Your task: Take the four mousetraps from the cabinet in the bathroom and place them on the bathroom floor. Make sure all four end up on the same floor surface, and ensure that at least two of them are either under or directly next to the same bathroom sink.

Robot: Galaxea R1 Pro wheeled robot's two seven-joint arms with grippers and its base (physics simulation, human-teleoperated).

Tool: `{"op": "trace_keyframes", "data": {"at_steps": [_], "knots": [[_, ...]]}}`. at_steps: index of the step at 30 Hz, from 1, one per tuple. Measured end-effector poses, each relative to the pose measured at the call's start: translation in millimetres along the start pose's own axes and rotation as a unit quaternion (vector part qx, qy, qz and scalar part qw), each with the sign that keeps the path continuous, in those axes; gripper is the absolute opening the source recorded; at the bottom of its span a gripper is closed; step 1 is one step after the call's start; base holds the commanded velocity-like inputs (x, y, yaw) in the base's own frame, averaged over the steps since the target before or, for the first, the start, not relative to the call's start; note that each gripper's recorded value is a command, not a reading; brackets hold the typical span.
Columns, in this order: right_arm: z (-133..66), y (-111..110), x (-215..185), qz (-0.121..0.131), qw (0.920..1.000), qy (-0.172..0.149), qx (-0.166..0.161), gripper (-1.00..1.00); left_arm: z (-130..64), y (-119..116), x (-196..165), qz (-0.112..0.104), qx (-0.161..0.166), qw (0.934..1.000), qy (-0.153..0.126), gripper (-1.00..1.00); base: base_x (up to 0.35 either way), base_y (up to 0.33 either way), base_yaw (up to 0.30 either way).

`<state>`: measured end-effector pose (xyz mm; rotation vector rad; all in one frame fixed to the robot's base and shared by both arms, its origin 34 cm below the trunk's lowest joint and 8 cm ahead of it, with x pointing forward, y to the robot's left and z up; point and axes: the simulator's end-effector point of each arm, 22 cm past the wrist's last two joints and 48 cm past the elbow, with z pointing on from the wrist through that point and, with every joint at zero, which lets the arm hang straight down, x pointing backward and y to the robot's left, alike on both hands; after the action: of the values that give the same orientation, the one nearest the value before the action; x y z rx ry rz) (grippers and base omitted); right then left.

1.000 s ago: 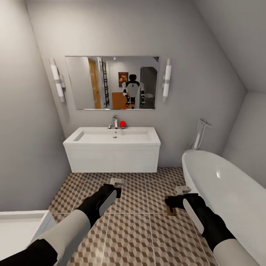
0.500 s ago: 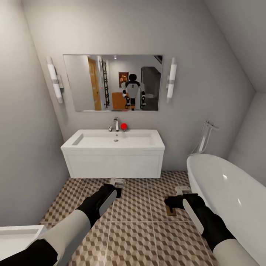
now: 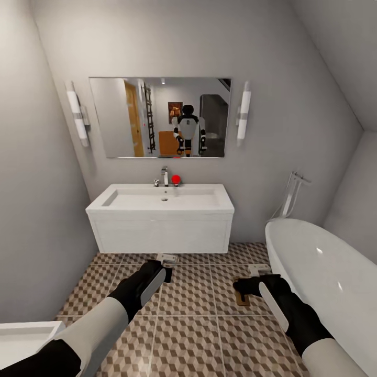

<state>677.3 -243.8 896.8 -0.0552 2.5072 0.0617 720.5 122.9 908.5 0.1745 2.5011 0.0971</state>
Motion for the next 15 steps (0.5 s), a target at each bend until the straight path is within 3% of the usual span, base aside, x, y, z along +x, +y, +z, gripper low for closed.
{"op": "trace_keyframes", "data": {"at_steps": [15], "knots": [[-5.9,0.0,-1.4,0.0,1.0,0.0,0.001,-1.0,-10.8,-4.3,-8.9,-0.001,0.004,1.0,-0.008,-1.0,0.0,0.0,0.0]]}}
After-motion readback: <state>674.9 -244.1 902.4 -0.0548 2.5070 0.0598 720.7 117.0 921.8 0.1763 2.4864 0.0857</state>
